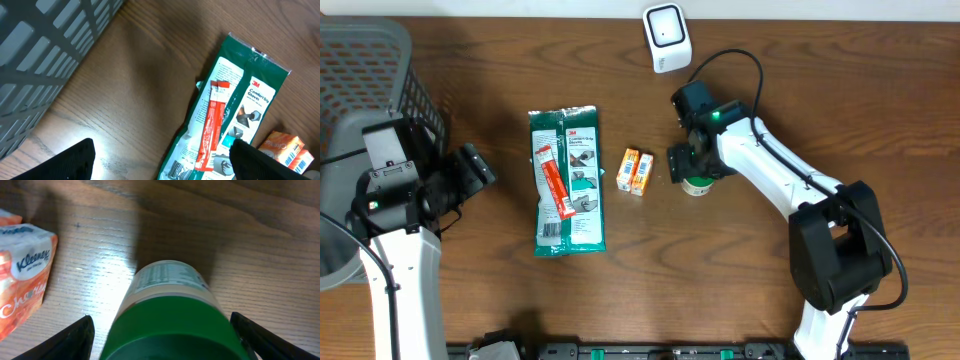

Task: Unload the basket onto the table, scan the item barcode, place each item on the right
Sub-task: 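Bring the jar back down toward its spot beside the boxes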

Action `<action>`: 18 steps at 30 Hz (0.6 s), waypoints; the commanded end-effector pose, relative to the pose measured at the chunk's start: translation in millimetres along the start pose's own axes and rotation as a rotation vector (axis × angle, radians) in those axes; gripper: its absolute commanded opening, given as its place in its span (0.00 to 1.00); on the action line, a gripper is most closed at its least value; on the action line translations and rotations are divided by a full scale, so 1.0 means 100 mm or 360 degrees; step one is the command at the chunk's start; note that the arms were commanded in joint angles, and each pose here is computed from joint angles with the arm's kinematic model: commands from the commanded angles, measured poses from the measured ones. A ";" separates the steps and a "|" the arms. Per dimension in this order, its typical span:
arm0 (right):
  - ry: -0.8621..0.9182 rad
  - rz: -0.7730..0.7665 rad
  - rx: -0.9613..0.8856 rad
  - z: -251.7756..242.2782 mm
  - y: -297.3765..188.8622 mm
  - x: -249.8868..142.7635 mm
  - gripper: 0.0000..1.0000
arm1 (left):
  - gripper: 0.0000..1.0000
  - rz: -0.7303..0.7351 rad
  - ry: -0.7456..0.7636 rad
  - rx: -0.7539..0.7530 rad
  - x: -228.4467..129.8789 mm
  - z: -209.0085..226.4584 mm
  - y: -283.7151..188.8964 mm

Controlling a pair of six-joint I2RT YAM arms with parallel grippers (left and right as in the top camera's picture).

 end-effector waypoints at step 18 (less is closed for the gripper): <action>-0.0010 0.0057 -0.0074 -0.03 0.01 -0.12 0.71 | 0.87 -0.0010 0.0008 -0.0009 0.03 -0.01 -0.02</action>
Point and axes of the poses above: each gripper's point midway between its finger pads, its own y axis out along the fingers, its own z axis along the line the jaws close on, x = y × z, the point moved 4 cm from there along -y, back along the fingers, and after that the axes turned 5 degrees about y, right-handed, at the moved point
